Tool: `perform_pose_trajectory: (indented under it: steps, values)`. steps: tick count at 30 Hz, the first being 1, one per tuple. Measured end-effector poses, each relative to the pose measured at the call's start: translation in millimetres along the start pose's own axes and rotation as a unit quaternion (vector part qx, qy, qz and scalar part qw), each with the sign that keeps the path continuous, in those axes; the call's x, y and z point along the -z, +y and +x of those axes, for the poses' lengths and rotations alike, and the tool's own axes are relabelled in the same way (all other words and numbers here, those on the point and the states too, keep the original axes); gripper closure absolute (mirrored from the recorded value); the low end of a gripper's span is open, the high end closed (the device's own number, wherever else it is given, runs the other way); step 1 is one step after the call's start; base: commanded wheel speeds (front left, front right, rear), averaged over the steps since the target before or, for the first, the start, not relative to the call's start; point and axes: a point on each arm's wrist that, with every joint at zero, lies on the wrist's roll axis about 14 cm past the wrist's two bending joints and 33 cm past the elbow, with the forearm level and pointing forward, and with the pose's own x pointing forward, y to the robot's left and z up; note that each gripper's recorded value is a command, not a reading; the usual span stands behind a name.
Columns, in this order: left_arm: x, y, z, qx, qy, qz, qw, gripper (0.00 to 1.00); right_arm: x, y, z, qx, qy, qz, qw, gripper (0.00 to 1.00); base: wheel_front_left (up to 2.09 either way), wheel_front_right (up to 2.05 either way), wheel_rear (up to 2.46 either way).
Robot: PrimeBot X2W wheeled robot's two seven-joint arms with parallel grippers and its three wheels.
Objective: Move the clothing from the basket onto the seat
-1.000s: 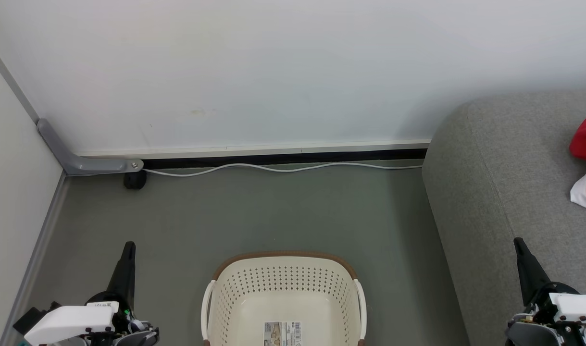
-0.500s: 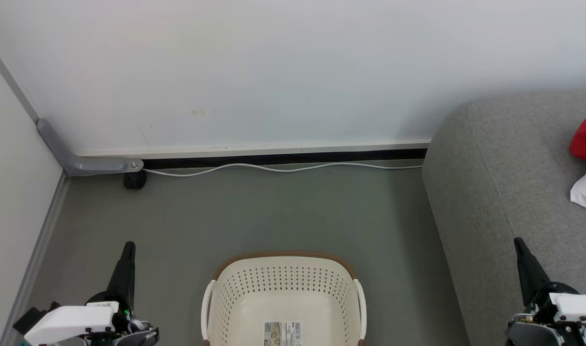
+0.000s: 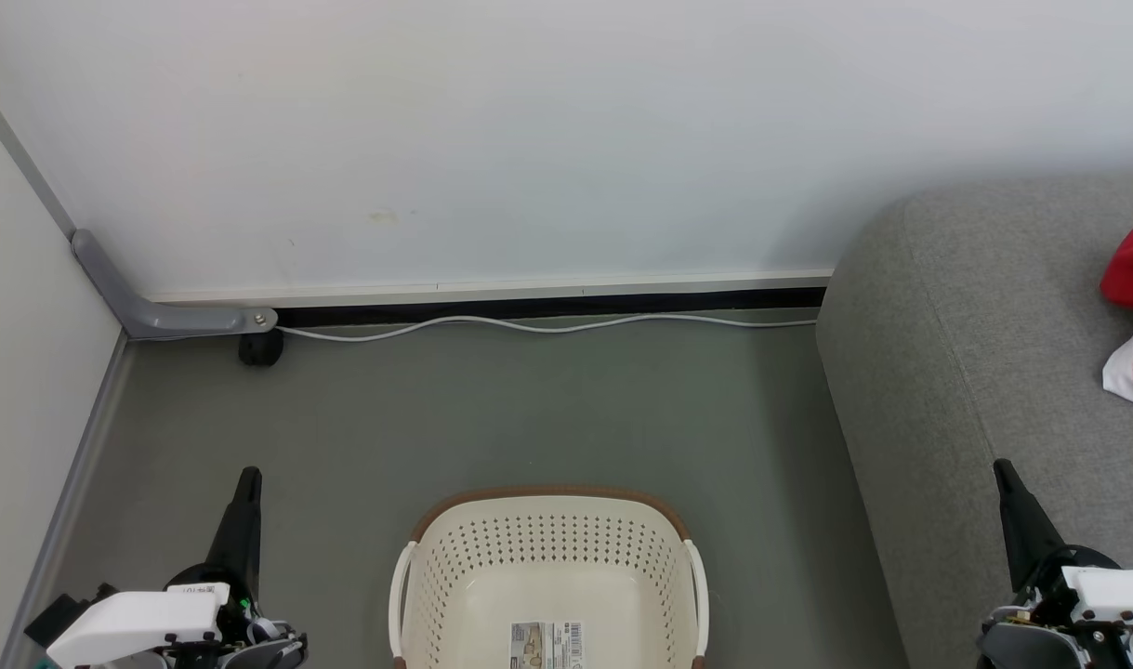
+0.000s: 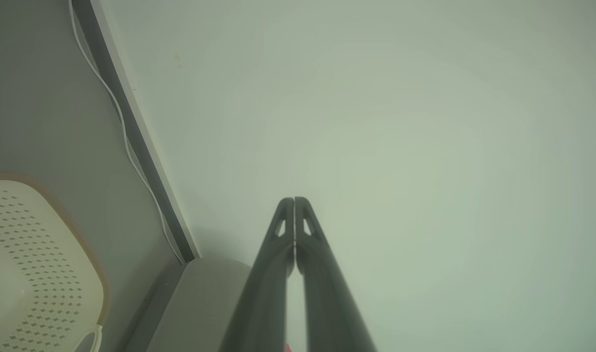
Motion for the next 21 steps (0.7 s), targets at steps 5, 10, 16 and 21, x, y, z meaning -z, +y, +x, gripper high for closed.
perform_pose_trajectory:
  steps: [5, 10, 16, 21]
  values:
    - [-0.1, 0.0, 0.0, 0.000, 0.000, 0.000, 1.000, 1.00, 0.0, 0.0, 0.0, 0.000, 0.000, 0.000, 1.000, 1.00, 0.00, 0.00, 0.00]
    - [0.0, 0.0, 0.0, 0.000, 0.000, 0.000, 1.000, 1.00, 0.0, 0.0, 0.0, 0.000, 0.000, 0.000, 1.000, 1.00, 0.00, 0.00, 0.00]
    - [0.0, 0.0, 0.0, 0.000, 0.000, 0.000, 1.000, 1.00, -0.1, 0.0, 0.0, 0.000, 0.000, 0.000, 1.000, 1.00, 0.00, 0.00, 0.00]
    - [0.1, 0.0, 0.0, 0.000, 0.000, 0.000, 1.000, 1.00, -0.1, 0.0, 0.0, 0.000, 0.000, 0.000, 1.000, 1.00, 0.00, 0.00, 0.00]
